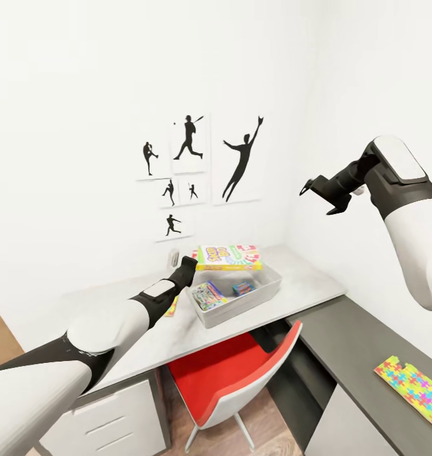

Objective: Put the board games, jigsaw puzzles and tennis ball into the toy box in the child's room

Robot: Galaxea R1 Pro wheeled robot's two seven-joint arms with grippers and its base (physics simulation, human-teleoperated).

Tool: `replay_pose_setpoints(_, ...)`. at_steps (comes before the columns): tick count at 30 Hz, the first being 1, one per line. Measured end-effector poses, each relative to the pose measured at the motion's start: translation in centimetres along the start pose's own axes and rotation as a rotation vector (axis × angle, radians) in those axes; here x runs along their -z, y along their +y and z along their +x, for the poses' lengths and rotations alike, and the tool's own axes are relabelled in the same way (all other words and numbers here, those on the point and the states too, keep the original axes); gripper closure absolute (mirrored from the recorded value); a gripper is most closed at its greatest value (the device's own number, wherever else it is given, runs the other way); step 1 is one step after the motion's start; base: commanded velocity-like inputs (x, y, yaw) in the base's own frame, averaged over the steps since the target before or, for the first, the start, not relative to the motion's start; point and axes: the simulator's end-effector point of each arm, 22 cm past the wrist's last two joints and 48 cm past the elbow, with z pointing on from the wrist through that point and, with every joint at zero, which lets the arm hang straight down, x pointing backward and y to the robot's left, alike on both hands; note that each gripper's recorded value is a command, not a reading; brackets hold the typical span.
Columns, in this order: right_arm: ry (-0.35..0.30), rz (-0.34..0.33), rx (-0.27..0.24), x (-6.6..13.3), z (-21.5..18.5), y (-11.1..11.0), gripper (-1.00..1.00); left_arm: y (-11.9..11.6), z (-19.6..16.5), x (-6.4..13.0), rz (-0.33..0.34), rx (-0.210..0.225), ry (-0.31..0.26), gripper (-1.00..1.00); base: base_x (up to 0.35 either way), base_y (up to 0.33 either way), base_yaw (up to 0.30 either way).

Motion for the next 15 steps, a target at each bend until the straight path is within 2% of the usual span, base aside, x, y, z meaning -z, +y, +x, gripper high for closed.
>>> replay_pose_setpoints(8,0.004,-0.004,0.005,-0.09,0.29,0.40,-1.00,0.07,-0.02,0.00,-0.003,-0.001,-0.001,1.00,0.019,-0.058,0.020)
replay_pose_setpoints(15,0.003,-0.002,0.004,-0.07,0.20,0.28,-1.00,0.07,-0.07,0.00,-0.003,0.002,-0.003,1.00,0.001,-0.003,0.181)
